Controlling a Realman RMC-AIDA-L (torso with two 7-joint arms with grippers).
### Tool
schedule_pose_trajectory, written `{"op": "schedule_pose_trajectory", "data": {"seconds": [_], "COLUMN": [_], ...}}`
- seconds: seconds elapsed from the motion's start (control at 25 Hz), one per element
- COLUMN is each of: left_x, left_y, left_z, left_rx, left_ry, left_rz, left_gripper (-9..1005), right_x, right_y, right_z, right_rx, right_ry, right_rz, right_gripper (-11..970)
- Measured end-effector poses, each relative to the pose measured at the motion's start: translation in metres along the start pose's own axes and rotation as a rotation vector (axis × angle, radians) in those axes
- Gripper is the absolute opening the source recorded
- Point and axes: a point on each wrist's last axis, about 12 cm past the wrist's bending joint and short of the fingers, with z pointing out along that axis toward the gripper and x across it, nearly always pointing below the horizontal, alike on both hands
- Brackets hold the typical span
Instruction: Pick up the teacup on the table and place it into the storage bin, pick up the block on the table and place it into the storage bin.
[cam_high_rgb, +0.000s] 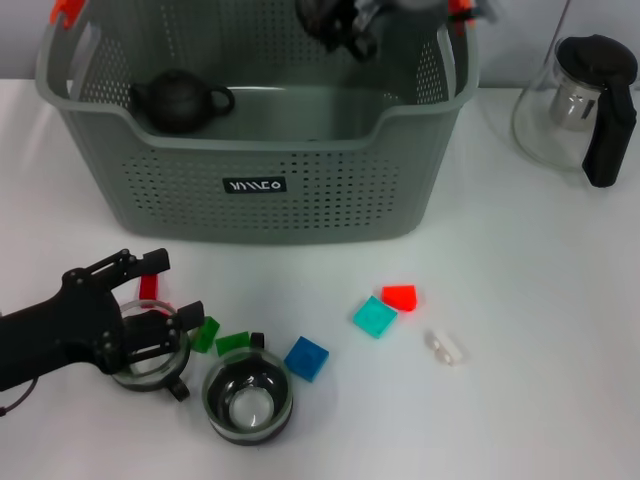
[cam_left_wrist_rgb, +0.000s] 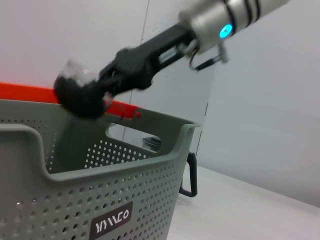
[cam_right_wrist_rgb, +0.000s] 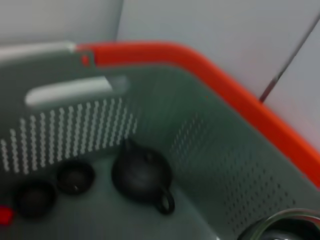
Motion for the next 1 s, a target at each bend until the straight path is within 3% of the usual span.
{"op": "schedule_pose_trajectory", "data": {"seconds": [0.2, 0.52, 1.0], "left_x": [0.001, 0.001, 0.001], "left_y": [0.000, 0.001, 0.001], "left_z": [0.001, 0.002, 0.003], "left_rx": [0.002, -0.006, -0.005], "left_ry": [-0.002, 0.011, 0.013], "left_rz": [-0.004, -0.003, -0.002], "left_gripper": [859, 860, 860], "right_x": [0.009, 0.017, 0.033], "right_y": [0.006, 0.014, 0.013], "right_z": [0.017, 0.021, 0.027], "right_rx": [0.016, -0.011, -0.003], "right_ry": [0.080, 0.138, 0.161], "right_rz": [-0.039, -0.065, -0.049], "right_gripper": [56, 63, 85]}}
